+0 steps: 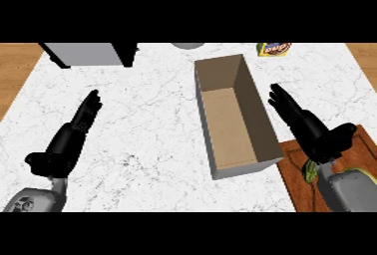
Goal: Pick the lemon from the cutting board and place it in the cardboard box
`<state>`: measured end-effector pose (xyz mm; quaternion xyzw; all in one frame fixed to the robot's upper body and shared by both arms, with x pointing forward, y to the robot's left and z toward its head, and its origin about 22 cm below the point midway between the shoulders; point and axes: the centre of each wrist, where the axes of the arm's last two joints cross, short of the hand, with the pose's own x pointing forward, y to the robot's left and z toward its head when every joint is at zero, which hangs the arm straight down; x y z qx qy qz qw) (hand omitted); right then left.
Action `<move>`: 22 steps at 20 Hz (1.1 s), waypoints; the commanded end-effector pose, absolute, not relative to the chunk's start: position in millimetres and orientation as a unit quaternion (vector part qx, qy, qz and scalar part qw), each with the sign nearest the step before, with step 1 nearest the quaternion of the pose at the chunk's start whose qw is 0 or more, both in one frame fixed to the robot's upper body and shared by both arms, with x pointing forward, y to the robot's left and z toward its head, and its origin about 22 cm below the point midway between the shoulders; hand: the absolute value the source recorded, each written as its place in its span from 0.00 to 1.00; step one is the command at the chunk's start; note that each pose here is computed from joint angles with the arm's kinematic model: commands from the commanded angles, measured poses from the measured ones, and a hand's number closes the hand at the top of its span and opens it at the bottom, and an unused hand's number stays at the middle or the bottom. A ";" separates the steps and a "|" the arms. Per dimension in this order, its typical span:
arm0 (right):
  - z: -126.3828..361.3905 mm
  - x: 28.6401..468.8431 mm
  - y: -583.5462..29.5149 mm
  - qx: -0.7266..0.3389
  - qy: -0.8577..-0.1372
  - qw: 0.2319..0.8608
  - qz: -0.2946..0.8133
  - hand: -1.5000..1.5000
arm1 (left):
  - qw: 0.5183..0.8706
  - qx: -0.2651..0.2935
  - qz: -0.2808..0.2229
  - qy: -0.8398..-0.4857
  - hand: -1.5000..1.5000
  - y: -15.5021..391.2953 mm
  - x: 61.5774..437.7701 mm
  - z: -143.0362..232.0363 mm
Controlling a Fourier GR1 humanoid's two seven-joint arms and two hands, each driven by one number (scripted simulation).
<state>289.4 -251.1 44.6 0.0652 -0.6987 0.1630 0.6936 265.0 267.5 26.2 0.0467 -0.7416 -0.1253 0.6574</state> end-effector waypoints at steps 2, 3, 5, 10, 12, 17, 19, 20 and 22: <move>54.7 282.9 -336.3 0.075 -0.781 0.616 0.063 1.00 | 0.668 0.062 -0.071 -0.738 0.50 270.3 260.8 28.5; 56.4 275.3 -355.5 0.073 -0.806 0.587 0.031 1.00 | 0.673 0.067 -0.042 -0.736 0.50 284.4 264.5 30.9; 70.7 273.4 -381.0 0.078 -0.845 0.529 -0.028 1.00 | 0.686 0.076 0.005 -0.723 0.50 287.5 259.1 24.7; 43.1 232.5 -465.5 -0.051 -0.856 0.512 -0.039 0.00 | 0.701 0.035 0.056 -0.710 0.50 271.9 261.2 28.3; 42.9 221.8 -481.4 -0.059 -0.890 0.451 -0.035 0.00 | 0.702 0.032 0.055 -0.709 0.50 275.5 262.6 29.4; 60.5 194.4 -529.9 -0.065 -0.910 0.406 0.062 0.00 | 0.710 0.024 0.051 -0.702 0.50 267.3 262.5 37.1; 75.9 181.3 -545.1 -0.086 -0.890 0.428 0.132 0.00 | 0.708 0.025 0.053 -0.704 0.50 264.1 266.1 42.3; 80.0 180.8 -546.1 -0.094 -0.883 0.429 0.165 0.00 | 0.710 0.025 0.051 -0.702 0.50 268.1 266.3 38.3; 97.9 174.6 -553.1 -0.090 -0.849 0.461 0.241 0.00 | 0.706 0.030 0.059 -0.705 0.50 263.2 261.5 32.3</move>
